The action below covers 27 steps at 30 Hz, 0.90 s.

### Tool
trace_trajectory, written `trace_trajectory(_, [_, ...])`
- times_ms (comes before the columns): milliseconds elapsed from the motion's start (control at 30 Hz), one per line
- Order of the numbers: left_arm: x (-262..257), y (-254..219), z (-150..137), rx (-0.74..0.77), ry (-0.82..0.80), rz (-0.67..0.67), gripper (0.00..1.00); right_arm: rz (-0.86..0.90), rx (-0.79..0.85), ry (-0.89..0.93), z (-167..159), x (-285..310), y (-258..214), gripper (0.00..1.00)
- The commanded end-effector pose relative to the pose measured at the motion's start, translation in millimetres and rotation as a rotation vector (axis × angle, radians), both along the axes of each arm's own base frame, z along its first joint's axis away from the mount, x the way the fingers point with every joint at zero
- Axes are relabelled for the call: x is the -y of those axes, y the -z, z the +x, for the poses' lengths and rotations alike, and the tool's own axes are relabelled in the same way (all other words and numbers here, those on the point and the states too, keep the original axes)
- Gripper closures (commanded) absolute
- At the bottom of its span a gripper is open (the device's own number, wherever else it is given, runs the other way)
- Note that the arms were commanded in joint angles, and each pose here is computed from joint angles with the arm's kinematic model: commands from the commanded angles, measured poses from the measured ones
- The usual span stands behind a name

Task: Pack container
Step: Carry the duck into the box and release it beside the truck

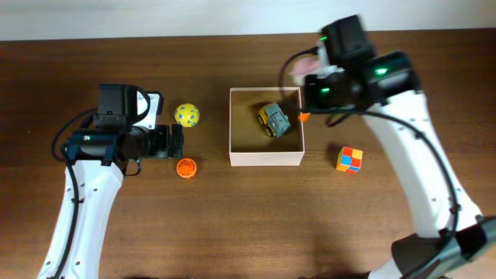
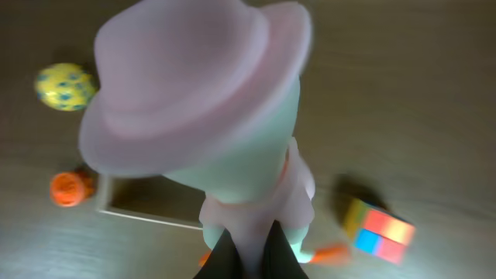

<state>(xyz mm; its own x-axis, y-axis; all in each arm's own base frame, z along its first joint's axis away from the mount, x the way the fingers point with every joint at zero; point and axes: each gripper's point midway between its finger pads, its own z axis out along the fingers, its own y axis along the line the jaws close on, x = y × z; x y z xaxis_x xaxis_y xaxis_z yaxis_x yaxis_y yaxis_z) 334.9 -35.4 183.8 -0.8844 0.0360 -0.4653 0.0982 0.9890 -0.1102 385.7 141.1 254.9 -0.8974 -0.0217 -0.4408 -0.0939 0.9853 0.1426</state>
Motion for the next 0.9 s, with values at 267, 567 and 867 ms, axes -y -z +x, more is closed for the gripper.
trace_trajectory(267, [-0.4, -6.1, 3.4, 0.014, -0.007, -0.013, 0.01, -0.019, -0.118, 0.032, 22.3, -83.4, 122.4, 0.96])
trace_trajectory(567, [-0.4, -6.1, 3.4, 0.014, -0.007, -0.013, 0.01, 0.036, -0.117, -0.091, 39.1, -111.7, 153.4, 0.78])
trace_trajectory(867, [-0.4, -6.1, 3.4, 0.014, -0.007, -0.013, 0.01, 0.037, 0.087, -0.127, 44.2, -89.7, 38.4, 0.61])
